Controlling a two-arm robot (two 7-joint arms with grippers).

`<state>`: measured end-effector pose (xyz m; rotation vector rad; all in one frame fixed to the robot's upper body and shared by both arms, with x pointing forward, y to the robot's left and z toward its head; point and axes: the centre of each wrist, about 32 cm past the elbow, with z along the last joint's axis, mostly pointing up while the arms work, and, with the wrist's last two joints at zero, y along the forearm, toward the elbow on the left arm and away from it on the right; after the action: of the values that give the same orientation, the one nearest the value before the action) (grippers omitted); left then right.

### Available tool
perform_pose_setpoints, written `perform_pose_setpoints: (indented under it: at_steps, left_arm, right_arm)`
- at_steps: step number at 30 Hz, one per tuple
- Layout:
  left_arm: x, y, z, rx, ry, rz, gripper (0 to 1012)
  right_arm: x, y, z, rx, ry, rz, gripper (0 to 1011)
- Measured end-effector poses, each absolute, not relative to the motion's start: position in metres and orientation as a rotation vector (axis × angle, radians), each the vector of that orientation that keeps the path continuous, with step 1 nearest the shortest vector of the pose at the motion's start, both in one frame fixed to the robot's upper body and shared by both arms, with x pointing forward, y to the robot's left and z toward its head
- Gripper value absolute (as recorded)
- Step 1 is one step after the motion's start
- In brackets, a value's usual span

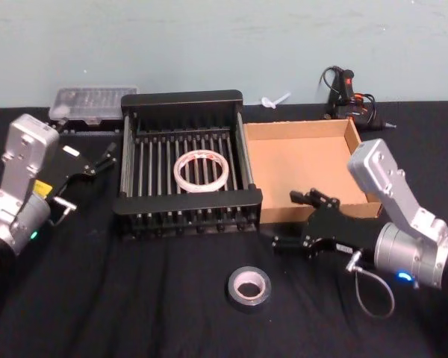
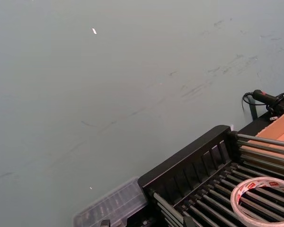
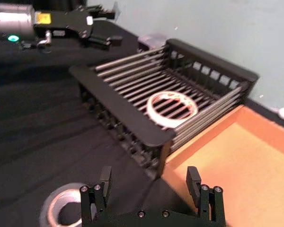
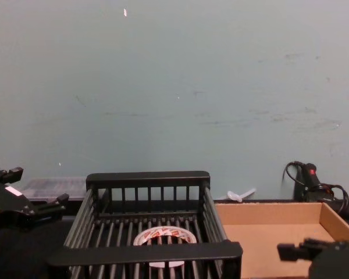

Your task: Pick up the white tape and place it into the black box , Pick up the silver tape and place it into the brown box.

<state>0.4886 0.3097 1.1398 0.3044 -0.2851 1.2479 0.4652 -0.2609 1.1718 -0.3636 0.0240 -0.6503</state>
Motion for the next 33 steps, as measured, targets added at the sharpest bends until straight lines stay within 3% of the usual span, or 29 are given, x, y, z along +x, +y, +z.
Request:
perform_pose_setpoints:
  at_steps: [13, 33]
  left_arm:
    - [0.489, 0.310, 1.140, 0.305, -0.285, 1.248, 1002]
    - [0.489, 0.310, 1.140, 0.305, -0.285, 1.248, 1001]
  right_arm:
    - [0.454, -0.251, 1.165, -0.453, 0.115, -0.571, 1002]
    - [0.465, -0.240, 1.165, -0.542, 0.135, -0.534, 1002]
